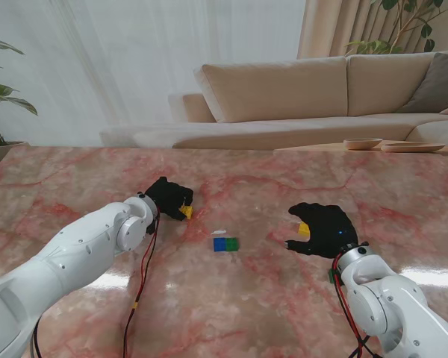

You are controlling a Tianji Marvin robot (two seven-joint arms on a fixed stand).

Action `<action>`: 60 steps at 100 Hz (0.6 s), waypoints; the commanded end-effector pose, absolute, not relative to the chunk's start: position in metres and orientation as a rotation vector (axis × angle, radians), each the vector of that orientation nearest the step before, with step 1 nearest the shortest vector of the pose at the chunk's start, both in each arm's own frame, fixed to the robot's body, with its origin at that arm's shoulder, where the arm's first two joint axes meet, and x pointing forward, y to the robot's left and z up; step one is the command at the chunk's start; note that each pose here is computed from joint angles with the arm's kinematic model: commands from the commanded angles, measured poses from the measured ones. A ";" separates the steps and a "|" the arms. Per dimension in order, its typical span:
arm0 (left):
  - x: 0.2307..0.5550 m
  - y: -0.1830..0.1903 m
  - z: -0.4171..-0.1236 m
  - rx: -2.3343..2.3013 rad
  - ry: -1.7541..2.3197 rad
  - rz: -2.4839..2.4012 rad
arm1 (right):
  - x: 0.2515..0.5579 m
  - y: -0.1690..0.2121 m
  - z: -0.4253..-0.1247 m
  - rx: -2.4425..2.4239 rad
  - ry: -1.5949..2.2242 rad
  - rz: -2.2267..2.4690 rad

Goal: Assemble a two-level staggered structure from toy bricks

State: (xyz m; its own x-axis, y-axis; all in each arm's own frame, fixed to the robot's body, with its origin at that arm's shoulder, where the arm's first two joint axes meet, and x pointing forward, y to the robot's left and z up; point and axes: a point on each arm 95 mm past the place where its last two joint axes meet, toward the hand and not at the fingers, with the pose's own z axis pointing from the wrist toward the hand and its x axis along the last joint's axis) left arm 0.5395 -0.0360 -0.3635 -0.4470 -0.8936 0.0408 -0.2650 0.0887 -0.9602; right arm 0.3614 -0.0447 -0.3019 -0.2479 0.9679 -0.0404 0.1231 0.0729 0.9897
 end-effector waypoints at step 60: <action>0.459 -0.049 -0.367 -1.184 1.768 -1.388 | 0.350 -0.036 -0.308 1.146 1.512 1.313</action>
